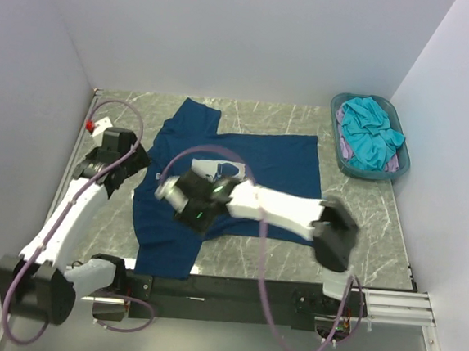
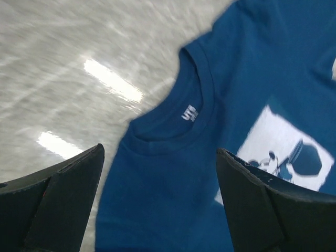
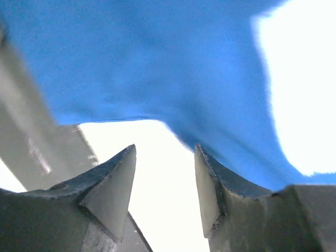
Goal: Fold and stack the t-shirts
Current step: Flatten the tshirt out
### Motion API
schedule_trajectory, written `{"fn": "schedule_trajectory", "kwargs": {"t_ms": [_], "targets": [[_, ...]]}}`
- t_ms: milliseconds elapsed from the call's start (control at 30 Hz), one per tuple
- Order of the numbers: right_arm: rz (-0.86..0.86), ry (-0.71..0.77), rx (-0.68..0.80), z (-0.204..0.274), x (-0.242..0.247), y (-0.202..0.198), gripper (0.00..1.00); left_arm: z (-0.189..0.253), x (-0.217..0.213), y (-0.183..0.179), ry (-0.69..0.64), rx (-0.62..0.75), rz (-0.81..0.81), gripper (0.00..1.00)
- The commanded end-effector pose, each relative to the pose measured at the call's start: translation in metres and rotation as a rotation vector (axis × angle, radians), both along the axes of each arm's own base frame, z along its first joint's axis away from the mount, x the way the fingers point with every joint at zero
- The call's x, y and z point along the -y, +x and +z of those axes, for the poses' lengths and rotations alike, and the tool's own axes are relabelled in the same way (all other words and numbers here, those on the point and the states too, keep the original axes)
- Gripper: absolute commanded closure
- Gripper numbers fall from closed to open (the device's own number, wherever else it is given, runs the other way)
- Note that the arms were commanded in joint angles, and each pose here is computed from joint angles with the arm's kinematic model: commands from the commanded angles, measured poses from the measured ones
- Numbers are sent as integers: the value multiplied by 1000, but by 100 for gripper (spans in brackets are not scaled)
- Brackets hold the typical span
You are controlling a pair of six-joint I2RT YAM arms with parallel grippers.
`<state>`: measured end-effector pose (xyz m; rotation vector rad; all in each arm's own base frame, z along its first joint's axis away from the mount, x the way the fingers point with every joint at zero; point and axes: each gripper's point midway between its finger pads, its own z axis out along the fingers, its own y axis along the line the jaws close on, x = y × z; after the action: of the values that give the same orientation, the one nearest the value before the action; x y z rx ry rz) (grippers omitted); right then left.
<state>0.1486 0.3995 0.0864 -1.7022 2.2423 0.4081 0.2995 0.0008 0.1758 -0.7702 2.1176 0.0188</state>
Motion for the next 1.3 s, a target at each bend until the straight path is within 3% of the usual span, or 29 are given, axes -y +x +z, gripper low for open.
{"fn": "schedule_trajectory", "kwargs": {"t_ms": [0,67,167,400,700,933,1167,1233,1267], "targets": [[-373,197,104,56,31,80,44,2,22,24,-56,-16,-102,7],[-632,190,133,56,83,127,44,-19,33,30,-88,-90,-140,8],[-933,163,151,47,149,165,44,-48,44,36,-120,-193,-161,13],[-1382,149,39,0,256,183,44,-98,52,39,-135,-346,-154,20],[-1522,73,-138,-54,291,150,44,-161,25,-29,-165,-586,-24,31],[-1540,-8,-233,-71,295,112,43,-180,21,-81,-233,-721,1,38],[-1539,-21,-210,-61,305,94,43,-150,26,-90,-276,-672,31,55],[-1522,55,-169,-42,300,108,43,-138,23,-82,-267,-620,37,54],[-1517,95,-148,-34,297,117,43,-129,22,-74,-262,-586,35,46]]}}
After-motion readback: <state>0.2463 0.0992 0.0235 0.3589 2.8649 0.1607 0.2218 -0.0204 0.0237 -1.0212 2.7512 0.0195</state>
